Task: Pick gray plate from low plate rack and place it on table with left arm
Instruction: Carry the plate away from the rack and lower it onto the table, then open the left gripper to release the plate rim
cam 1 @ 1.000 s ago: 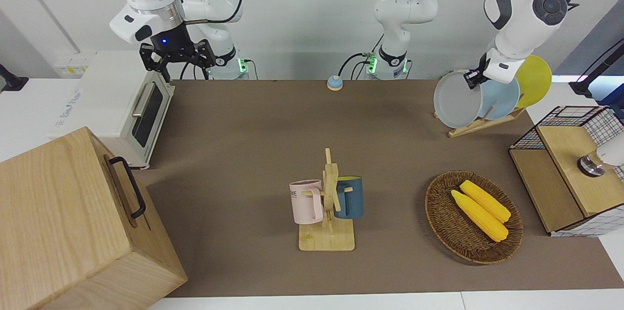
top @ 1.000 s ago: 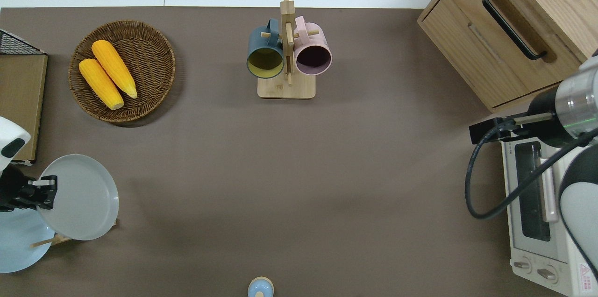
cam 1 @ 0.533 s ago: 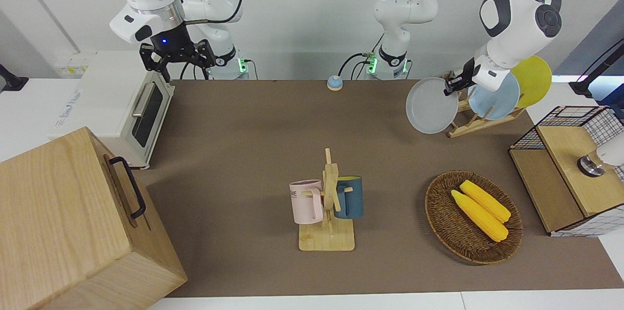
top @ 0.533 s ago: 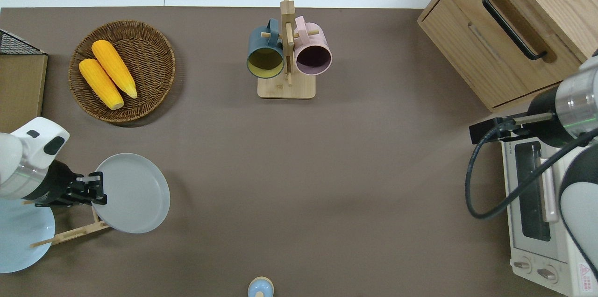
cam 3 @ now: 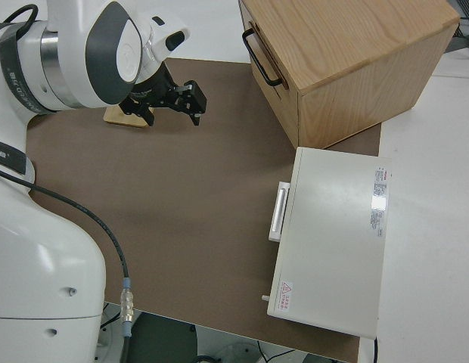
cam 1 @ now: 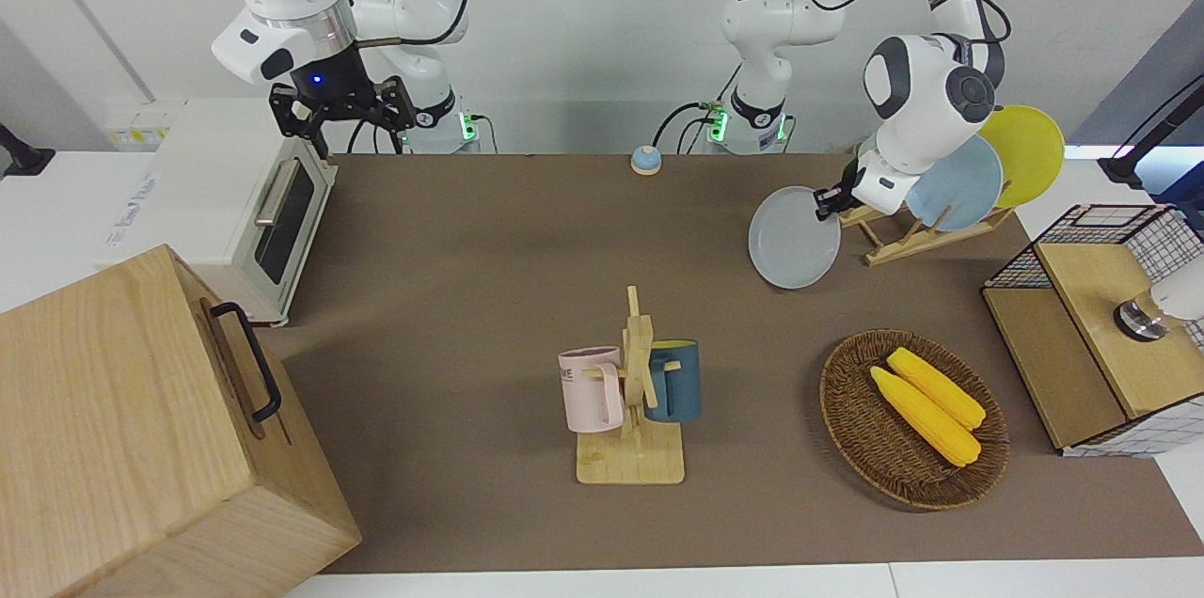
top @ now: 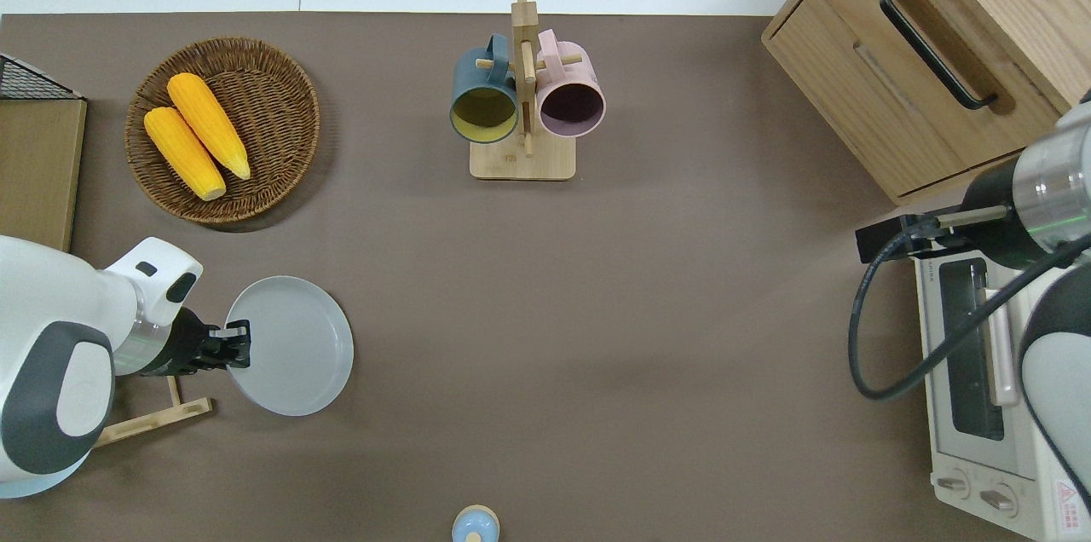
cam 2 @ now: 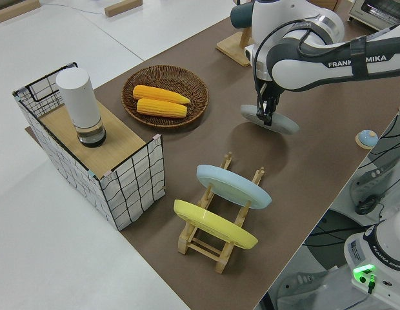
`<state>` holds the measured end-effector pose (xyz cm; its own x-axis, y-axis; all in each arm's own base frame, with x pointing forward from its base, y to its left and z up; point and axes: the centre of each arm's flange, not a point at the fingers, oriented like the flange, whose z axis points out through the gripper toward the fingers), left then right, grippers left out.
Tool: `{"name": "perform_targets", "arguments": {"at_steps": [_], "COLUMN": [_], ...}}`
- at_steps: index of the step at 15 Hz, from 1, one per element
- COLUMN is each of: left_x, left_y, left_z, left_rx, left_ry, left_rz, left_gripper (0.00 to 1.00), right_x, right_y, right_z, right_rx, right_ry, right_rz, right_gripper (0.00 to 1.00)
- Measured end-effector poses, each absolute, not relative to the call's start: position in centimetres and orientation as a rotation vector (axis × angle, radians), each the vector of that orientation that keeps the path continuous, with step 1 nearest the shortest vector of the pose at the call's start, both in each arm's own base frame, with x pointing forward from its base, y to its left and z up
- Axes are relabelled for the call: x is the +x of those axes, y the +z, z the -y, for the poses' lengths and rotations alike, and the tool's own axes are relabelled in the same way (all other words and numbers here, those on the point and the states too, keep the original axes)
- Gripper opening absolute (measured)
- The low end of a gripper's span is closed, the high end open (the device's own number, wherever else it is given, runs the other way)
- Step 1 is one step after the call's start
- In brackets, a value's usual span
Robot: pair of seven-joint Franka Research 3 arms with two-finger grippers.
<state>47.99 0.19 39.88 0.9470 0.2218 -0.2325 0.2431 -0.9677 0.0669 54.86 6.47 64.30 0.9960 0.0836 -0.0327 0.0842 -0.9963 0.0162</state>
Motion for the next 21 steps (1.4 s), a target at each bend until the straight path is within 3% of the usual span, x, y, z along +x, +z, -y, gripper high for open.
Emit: {"name": "perform_targets", "arguments": {"at_steps": [4,6,8,11,15,21], "left_x": [47.9,48.0,48.0,48.2,49.3,52.0], "left_y": [38.7,38.0,35.3,34.5,36.3,43.4], "left_z": [-0.3,-0.2,0.8,0.9,0.5,-0.2], "left_rx": [3.004,3.003,3.007,3.008,3.062,3.189], "left_ry": [-0.354,-0.362,-0.4,-0.409,-0.342,-0.238], "left_rz": [-0.393,-0.43,-0.447,-0.453,-0.415,-0.337], "left_gripper": [0.11,0.18,0.5,0.96,0.98,1.0], "right_x": [54.9,54.9,54.9,54.9,54.9,54.9], "right_y": [64.3,64.3,64.3,64.3,64.3,64.3], "right_z": [-6.5,-6.5,-6.5,-6.5,-6.5,-6.5], "right_rx": [3.121,3.121,3.121,3.121,3.121,3.121], "right_ry": [-0.05,-0.05,-0.05,-0.05,-0.05,-0.05], "right_rz": [-0.131,-0.131,-0.131,-0.131,-0.131,-0.131], "right_gripper": [0.99,0.99,0.99,0.99,0.99,0.99]}}
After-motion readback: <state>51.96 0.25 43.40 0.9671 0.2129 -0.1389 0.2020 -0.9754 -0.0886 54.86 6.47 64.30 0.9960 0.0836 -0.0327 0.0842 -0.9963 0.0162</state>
